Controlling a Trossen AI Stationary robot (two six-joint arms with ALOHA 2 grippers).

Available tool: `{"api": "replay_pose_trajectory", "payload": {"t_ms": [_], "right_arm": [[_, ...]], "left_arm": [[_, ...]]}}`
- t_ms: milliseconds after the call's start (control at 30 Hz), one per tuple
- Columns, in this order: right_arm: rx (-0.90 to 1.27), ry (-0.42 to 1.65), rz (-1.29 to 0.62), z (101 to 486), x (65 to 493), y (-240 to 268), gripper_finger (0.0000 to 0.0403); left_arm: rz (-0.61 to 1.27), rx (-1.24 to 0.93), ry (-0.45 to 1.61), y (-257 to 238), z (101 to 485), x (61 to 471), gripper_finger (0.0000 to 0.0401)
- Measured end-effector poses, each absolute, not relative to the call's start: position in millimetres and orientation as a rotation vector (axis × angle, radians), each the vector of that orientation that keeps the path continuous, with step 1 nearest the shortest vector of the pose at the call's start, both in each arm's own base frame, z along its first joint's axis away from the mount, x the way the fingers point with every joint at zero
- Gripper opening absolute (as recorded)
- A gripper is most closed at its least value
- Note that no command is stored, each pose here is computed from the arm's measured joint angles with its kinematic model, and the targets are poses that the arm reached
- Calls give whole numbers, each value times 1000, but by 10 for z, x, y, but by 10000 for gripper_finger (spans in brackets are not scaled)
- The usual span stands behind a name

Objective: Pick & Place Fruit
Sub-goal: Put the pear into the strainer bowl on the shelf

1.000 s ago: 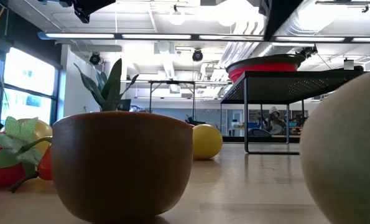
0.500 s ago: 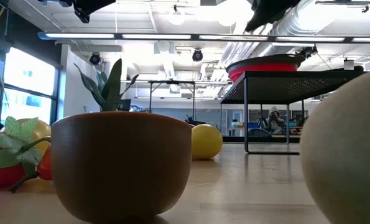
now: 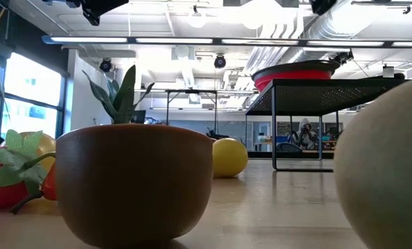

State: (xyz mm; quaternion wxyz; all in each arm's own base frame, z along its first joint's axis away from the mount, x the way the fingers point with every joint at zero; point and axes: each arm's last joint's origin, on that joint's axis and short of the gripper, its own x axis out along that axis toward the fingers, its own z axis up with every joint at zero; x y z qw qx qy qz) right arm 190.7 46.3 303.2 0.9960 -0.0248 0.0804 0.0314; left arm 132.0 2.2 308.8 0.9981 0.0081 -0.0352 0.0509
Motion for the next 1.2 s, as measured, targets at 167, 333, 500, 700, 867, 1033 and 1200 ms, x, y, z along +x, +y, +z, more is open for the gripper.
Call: {"api": "replay_pose_trajectory", "payload": {"t_ms": [167,333,500,700,867,1033,1200], "right_arm": [[-30,21,63,2943,1756,422,4],[-5,-93,111,2964,1639,403,4],[-3,-138,223,3014,1573,420,4],[42,-145,248,3026,1570,426,4],[46,-145,249,3026,1570,426,4],[44,-145,246,3026,1570,425,4],[3,-148,238,3025,1571,423,4]], "left_arm": [[100,16,-70,21,3088,1320,223],[66,16,-70,12,3088,1321,223],[22,18,-67,-1,3085,1321,223],[-1,17,-45,-8,3062,1323,223],[-1,17,-45,-8,3063,1323,223],[-1,17,-45,-8,3063,1323,223],[0,17,-44,-8,3062,1323,223]]}}
